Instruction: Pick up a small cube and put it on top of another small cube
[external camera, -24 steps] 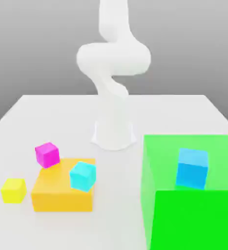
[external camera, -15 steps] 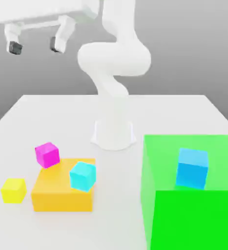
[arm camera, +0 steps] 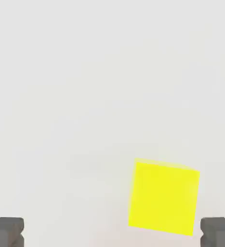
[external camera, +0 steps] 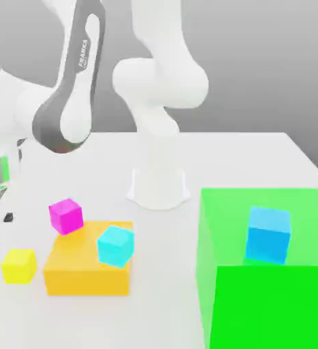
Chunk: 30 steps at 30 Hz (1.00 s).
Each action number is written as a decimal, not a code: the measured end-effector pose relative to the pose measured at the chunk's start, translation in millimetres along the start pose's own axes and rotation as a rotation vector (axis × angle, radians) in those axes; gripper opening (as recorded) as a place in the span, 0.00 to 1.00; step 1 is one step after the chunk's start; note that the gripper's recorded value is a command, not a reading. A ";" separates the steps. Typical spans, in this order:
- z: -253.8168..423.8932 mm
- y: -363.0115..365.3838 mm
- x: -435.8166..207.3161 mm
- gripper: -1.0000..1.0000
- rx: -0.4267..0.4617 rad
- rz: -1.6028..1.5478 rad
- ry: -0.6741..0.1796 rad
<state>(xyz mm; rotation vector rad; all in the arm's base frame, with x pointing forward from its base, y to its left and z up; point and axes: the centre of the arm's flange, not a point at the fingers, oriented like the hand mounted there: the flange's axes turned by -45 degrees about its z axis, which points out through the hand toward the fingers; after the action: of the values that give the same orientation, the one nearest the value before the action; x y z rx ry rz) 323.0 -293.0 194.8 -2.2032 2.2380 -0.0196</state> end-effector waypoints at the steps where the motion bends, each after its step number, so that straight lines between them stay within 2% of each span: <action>1: 12.5 2.2 0.5 0.50 -0.005 0.011 -0.004; 4: 47.5 4.7 0.6 0.50 -0.009 0.021 -0.007; 5: 58.1 5.5 0.1 0.00 -0.010 0.021 -0.007; 12: 60.4 5.6 0.0 0.00 -0.009 0.022 -0.007; 19: -7.9 8.2 -3.0 0.00 -0.009 0.038 -0.006; 30: -89.6 48.2 -45.3 0.00 -0.011 0.208 -0.004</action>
<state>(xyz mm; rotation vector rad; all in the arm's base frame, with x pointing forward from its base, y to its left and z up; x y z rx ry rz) 274.7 -246.3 283.6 -1.9619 2.4572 -0.0034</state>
